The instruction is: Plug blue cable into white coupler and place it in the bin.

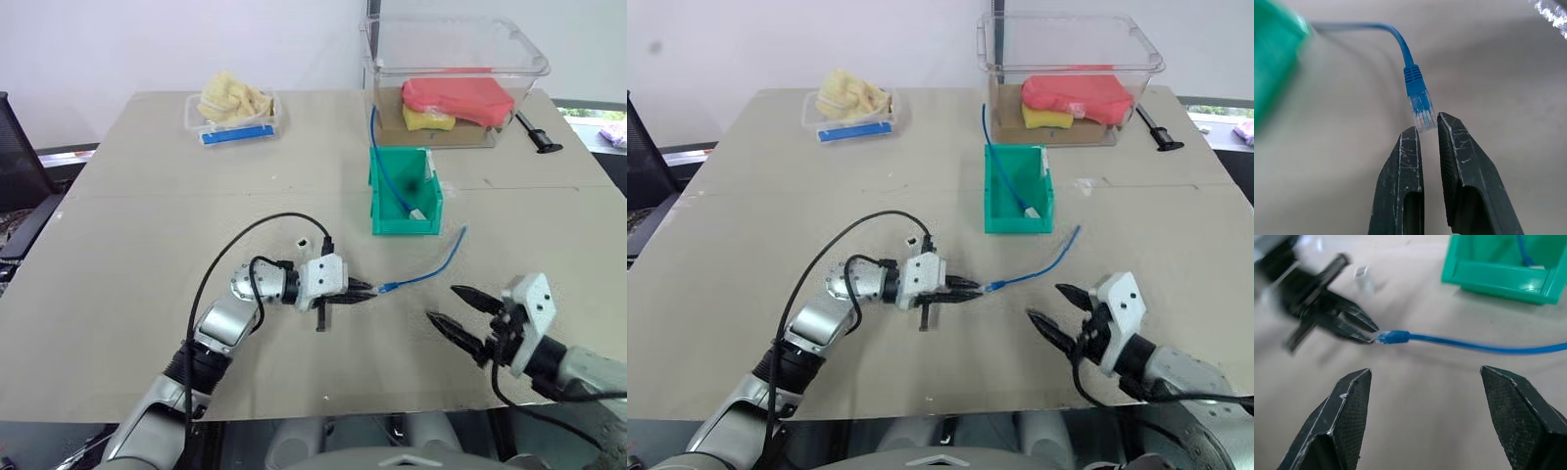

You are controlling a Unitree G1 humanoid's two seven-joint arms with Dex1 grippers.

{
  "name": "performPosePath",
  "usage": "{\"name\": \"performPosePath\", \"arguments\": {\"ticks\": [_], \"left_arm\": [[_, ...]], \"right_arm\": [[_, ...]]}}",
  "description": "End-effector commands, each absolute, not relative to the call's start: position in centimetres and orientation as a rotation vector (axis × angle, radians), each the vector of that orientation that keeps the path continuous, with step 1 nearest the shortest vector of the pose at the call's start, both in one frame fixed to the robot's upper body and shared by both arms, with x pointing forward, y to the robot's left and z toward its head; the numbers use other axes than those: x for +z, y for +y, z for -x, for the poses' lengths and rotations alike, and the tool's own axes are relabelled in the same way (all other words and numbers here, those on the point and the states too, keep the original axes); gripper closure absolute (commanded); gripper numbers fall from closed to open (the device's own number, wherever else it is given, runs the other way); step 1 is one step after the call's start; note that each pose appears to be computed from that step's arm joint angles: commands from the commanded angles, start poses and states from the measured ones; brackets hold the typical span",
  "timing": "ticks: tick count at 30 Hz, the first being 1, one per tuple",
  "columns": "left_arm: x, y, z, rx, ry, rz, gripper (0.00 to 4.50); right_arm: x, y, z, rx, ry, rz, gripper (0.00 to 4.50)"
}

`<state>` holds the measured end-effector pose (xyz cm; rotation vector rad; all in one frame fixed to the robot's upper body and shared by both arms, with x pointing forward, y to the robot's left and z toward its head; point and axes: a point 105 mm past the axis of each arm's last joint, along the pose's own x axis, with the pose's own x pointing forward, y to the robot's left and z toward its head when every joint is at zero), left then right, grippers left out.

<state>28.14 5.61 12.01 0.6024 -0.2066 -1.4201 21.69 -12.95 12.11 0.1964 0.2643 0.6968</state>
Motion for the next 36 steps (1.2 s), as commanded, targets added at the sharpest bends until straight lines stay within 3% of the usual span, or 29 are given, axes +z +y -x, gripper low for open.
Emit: {"name": "performPosePath", "arguments": {"ticks": [1,8,13,25,30,36], "left_arm": [[15.4,5.2,-28.2,-1.351,-0.436,-0.695,4.46],[17.0,4.8,-28.3,-1.300,-0.565,-0.767,4.46],[18.0,4.1,-26.1,-1.297,-0.606,-0.775,4.50],[18.4,3.4,-22.5,-1.255,-0.584,-0.759,4.50],[18.5,3.5,-23.5,-1.210,-0.552,-0.761,4.50],[18.3,5.0,-29.3,-1.183,-0.504,-0.763,4.50]], "right_arm": [[14.0,-11.9,-22.4,0.688,0.231,-0.326,1.04],[18.0,-9.4,-24.5,0.726,0.146,-0.585,1.04],[19.1,-9.2,-25.2,0.717,0.138,-0.650,2.67],[18.9,-9.0,-24.6,0.747,0.207,-0.650,2.67],[18.9,-9.2,-23.6,0.774,0.249,-0.666,2.67],[18.8,-9.6,-23.0,0.781,0.278,-0.679,2.67]]}}
